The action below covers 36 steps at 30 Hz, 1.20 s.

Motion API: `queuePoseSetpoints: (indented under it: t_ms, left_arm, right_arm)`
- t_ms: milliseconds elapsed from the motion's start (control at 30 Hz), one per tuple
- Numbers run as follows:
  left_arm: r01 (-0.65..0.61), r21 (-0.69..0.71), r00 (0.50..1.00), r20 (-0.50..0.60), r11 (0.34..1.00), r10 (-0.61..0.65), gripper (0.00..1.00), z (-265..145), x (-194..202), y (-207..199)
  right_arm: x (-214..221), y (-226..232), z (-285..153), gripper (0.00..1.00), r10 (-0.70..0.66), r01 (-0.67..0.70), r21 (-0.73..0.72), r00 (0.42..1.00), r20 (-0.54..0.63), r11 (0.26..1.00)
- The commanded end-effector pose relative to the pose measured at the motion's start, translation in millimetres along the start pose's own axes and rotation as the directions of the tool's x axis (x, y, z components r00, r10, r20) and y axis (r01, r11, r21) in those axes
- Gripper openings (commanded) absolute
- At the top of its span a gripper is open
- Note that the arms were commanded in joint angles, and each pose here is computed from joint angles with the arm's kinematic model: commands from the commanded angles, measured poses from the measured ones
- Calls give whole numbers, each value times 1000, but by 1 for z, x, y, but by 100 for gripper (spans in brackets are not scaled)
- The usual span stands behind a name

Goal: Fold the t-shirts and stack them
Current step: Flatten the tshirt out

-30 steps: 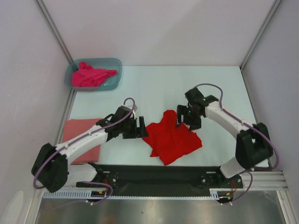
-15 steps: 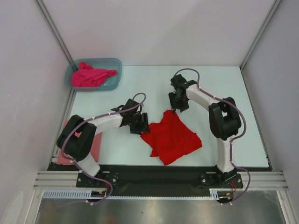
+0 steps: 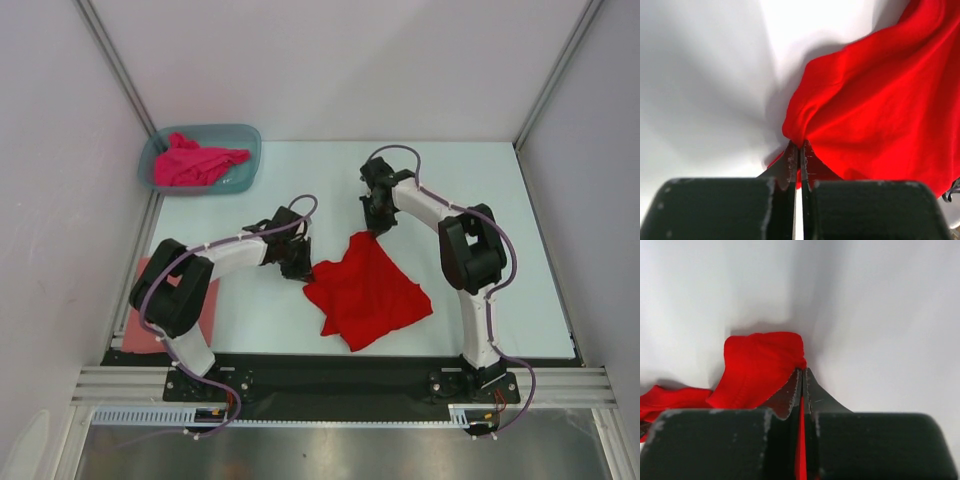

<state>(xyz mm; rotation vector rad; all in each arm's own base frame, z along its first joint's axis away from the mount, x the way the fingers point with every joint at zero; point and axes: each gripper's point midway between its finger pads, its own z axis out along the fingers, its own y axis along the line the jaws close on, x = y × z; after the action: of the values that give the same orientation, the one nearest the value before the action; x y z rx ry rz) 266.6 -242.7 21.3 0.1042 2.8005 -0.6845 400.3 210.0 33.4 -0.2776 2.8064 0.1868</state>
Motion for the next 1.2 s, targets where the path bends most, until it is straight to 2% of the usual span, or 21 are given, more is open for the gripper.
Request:
queuePoseSetpoints:
  t_ms: [0, 67, 133, 167, 233, 267, 300, 333, 467, 567, 633, 733, 833, 867, 933, 1000, 1033, 1067, 1100, 1133, 1167]
  left_arm:
    - [-42, -5, 988, 146, 999, 42, 0, -31, -47, -12]
    - [-55, -47, 980, 190, 997, 63, 1, -55, -60, -11]
    - [-78, -79, 933, 345, 994, 100, 0, -112, -98, -26]
    - [-89, -112, 925, 359, 990, 124, 0, -134, -100, -26]
    - [-110, -129, 869, 468, 985, 159, 0, -195, -123, -45]
    - [-138, -147, 817, 542, 980, 196, 0, -231, -131, -53]
    - [-163, -133, 761, 614, 978, 210, 0, -269, -143, -70]
    - [-186, -128, 726, 651, 974, 224, 0, -292, -143, -78]
    - [-293, -71, 511, 831, 953, 219, 0, -401, -127, -113]
    - [-382, 8, 457, 871, 924, 181, 0, -435, -107, -135]
    - [-430, 70, 410, 903, 900, 126, 0, -461, -91, -148]
    - [-507, 168, 425, 902, 846, 76, 0, -466, -76, -169]
    - [-566, 237, 482, 872, 789, 84, 0, -438, -69, -201]
    - [-576, 255, 511, 854, 777, 98, 0, -424, -68, -213]
    - [-642, 317, 551, 824, 698, 132, 0, -405, -49, -256]
    - [-647, 377, 634, 749, 662, 192, 1, -345, -34, -292]
    - [-644, 433, 662, 728, 630, 178, 1, -329, -30, -311]
    - [-623, 459, 716, 660, 634, 226, 4, -279, -24, -322]
    - [-619, 499, 749, 608, 606, 264, 6, -254, -6, -340]
    - [-626, 518, 763, 563, 583, 318, 14, -236, 8, -352]
    - [-620, 478, 775, 497, 621, 391, 43, -187, 16, -357]
  right_arm:
    - [-58, 2, -41, 0, 21, -27, 25, 979, 201, 999]
    - [-86, 5, -67, 0, 35, -48, 38, 953, 302, 998]
    - [-112, 16, -96, 0, 59, -65, 3, 916, 396, 998]
    - [-123, 22, -108, 0, 70, -68, -20, 900, 430, 997]
    - [-159, 43, -157, 0, 110, -63, -105, 836, 538, 992]
    - [-169, 52, -172, 0, 126, -56, -140, 817, 563, 989]
    - [-193, 65, -221, 0, 153, -27, -201, 747, 646, 979]
    - [-198, 75, -234, 0, 167, -5, -244, 740, 651, 970]
    - [-216, 114, -334, 0, 266, 148, -437, 609, 747, 887]
    - [-206, 116, -387, 0, 323, 197, -491, 542, 776, 848]
    - [-203, 109, -381, 0, 352, 184, -521, 551, 757, 834]
    - [-196, 72, -403, 0, 431, 131, -560, 505, 748, 818]
    - [-182, 15, -383, 0, 465, 13, -541, 493, 735, 841]
    - [-174, -2, -362, 0, 473, -43, -530, 517, 714, 847]
    - [-160, -52, -353, 0, 475, -148, -469, 499, 725, 871]
    - [-138, -89, -325, 5, 466, -253, -392, 518, 717, 885]
    - [-126, -130, -311, 13, 463, -357, -312, 510, 725, 881]
    - [-112, -154, -296, 13, 477, -436, -260, 521, 708, 862]
    - [-95, -184, -279, 13, 503, -524, -204, 528, 684, 827]
    - [-63, -235, -260, 15, 558, -662, -107, 521, 646, 742]
    - [-45, -254, -251, 18, 586, -714, -60, 520, 621, 697]
